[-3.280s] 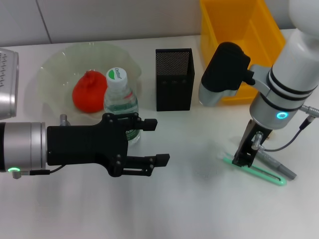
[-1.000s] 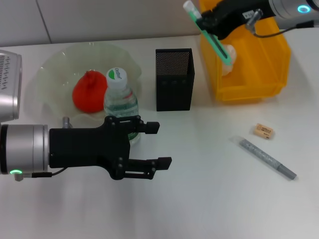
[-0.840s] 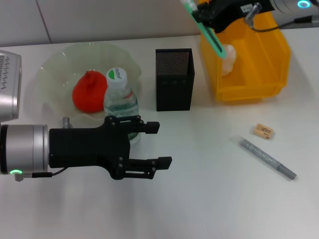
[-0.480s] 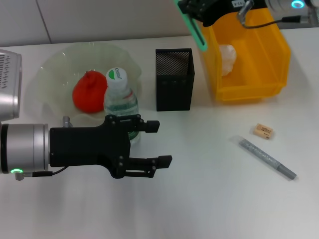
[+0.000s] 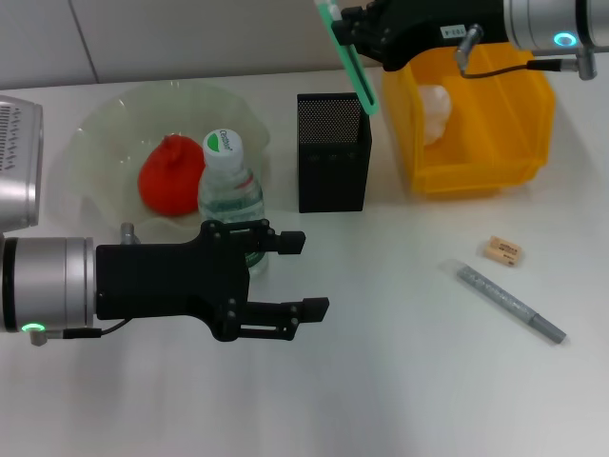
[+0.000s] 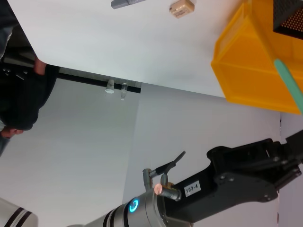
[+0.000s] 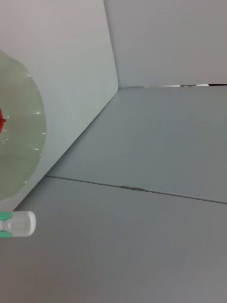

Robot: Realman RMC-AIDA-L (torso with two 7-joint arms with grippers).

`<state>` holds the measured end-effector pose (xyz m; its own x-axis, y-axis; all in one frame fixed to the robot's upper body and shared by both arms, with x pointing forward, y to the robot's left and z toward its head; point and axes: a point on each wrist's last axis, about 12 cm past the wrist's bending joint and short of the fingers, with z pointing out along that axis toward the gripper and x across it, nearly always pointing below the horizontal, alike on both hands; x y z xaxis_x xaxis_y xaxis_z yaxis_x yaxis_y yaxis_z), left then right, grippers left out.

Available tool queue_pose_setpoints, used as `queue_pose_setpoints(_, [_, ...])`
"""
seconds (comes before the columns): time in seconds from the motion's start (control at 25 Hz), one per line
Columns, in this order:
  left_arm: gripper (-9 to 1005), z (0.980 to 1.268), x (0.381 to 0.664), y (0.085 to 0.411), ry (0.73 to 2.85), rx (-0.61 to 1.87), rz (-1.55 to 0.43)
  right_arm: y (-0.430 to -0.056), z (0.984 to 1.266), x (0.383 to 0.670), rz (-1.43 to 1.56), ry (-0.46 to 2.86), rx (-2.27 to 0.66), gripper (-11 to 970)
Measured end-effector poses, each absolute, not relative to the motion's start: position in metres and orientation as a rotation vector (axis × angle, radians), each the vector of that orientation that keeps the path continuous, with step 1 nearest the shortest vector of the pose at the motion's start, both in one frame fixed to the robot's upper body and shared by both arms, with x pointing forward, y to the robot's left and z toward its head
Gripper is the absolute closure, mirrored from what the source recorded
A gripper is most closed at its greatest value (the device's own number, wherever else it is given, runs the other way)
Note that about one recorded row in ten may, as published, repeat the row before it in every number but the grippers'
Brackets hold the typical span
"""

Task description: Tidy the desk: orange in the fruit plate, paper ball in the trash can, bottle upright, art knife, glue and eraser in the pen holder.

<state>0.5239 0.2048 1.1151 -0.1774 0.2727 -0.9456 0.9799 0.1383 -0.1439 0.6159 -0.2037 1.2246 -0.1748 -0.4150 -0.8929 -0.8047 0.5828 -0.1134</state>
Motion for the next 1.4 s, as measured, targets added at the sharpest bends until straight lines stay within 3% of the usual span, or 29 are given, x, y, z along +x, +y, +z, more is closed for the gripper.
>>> queue_pose_setpoints(0.84, [197,1.112,0.525,0.203,1.59,1.246,-1.095,-0.238,1.199,0.608,0.582,1.628,-0.983,868])
queue_pose_setpoints(1.4, [196,1.11,0.526,0.201,1.583,1.245,-1.103,-0.238,1.18,0.616,0.598,1.633,-0.992,868])
